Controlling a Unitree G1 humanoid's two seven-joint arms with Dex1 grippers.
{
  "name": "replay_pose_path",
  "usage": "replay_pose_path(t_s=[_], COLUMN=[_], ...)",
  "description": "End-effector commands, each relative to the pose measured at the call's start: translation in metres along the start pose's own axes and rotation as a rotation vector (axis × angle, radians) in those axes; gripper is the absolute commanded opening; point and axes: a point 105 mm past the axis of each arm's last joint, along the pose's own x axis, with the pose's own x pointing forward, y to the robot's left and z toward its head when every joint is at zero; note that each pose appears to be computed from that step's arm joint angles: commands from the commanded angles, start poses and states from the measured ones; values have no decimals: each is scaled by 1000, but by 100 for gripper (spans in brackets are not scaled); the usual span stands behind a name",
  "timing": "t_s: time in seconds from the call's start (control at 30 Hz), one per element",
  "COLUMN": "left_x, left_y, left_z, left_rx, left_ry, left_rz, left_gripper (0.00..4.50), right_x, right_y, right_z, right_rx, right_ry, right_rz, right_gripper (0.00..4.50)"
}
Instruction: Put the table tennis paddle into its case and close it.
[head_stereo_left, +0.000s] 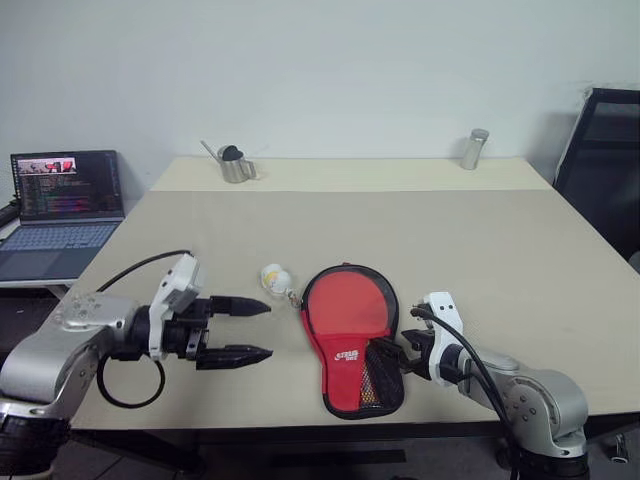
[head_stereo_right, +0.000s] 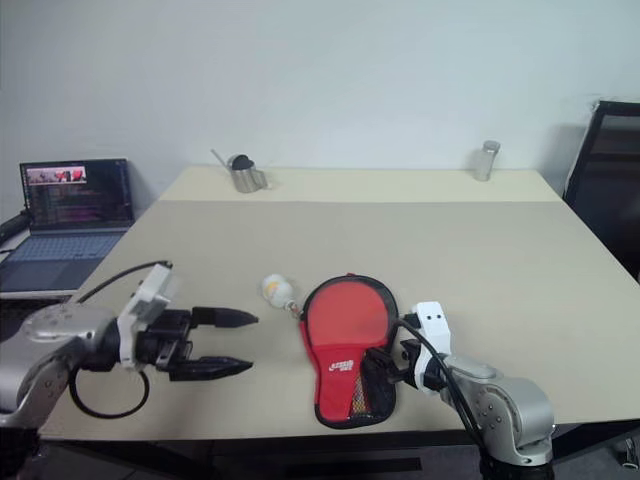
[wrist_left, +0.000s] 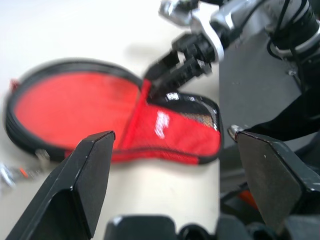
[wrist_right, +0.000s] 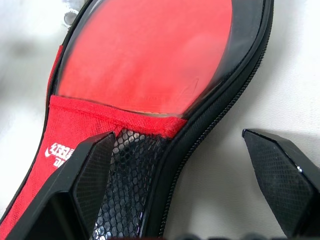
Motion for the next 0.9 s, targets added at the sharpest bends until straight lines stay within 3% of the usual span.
replay_pose_path(t_s=[0.03, 0.37, 0.5, 0.83, 0.9], left_x=[5, 8, 8, 7, 7], left_y=[-1, 0, 0, -3, -5], left_z=[14, 17, 16, 13, 10], left_rx=[51, 66, 67, 55, 46], left_ry=[-19, -8, -4, 9, 16], left_rz=[-33, -43, -41, -53, -63], left_gripper=[423, 423, 423, 423, 423], right_x=[3, 1, 4, 10, 11], right_y=[-4, -5, 0, 20, 22], right_z=[-10, -26, -20, -12, -12], right_rx=[3, -197, -273, -298, -277], right_ry=[30, 89, 64, 36, 40], right_rz=[6, 26, 23, 78, 83], right_gripper=[449, 449, 359, 35, 4])
